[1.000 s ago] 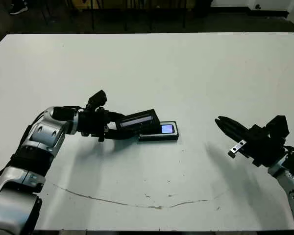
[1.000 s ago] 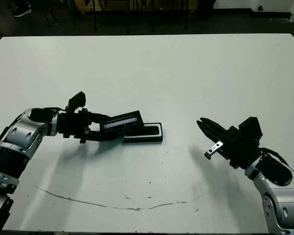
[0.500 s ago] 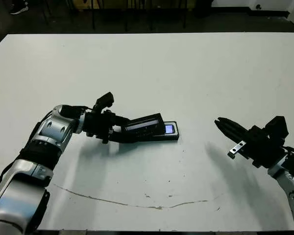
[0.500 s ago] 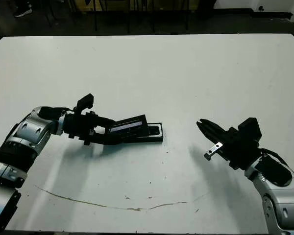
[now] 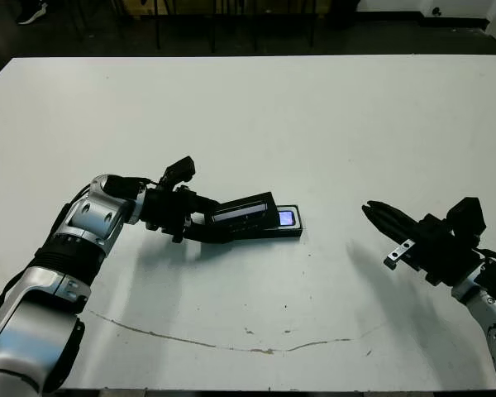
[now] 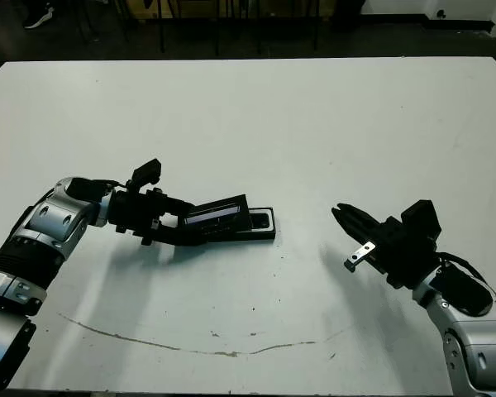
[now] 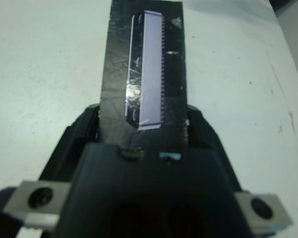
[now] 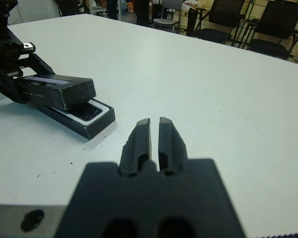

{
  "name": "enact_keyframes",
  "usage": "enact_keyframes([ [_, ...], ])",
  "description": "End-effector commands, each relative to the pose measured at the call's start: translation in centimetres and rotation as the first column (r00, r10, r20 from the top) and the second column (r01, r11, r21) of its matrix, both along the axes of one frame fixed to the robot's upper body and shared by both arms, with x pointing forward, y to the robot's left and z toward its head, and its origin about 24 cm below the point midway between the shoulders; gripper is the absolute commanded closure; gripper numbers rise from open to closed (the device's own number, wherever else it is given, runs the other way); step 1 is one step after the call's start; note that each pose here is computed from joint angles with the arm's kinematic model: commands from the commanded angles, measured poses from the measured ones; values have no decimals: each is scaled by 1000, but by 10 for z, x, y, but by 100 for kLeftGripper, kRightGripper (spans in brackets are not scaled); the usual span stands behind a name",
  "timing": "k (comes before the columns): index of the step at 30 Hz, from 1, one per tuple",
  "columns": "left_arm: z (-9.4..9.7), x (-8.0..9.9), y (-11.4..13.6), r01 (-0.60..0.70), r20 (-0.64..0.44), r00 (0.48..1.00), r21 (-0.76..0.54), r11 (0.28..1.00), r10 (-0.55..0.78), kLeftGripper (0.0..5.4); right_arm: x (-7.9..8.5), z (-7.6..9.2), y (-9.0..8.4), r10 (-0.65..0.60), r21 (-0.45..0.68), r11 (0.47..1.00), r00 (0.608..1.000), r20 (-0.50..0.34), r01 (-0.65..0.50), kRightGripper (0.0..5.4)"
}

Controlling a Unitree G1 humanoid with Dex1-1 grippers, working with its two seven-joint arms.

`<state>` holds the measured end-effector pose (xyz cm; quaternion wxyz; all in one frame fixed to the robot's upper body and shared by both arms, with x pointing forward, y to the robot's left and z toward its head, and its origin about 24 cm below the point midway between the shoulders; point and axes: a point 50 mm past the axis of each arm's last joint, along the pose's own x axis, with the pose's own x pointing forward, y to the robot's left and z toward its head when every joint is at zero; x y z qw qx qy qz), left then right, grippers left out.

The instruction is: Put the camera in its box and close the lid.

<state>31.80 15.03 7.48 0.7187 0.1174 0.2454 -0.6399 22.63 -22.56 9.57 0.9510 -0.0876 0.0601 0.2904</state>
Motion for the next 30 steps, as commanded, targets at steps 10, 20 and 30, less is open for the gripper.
enact_keyframes([
  [10,-20,5,-24,43,-44,998,128,991,-38,264,-3,-2,-3,-7,-13,1000,1000,-17,7,540],
  [20,-18,12,-37,80,2,997,191,978,-82,264,-4,0,-2,-8,-17,1000,1000,-27,7,540],
  [30,-13,17,-46,117,28,991,249,961,-128,264,-3,-2,-3,-10,-4,1000,999,-33,10,540],
])
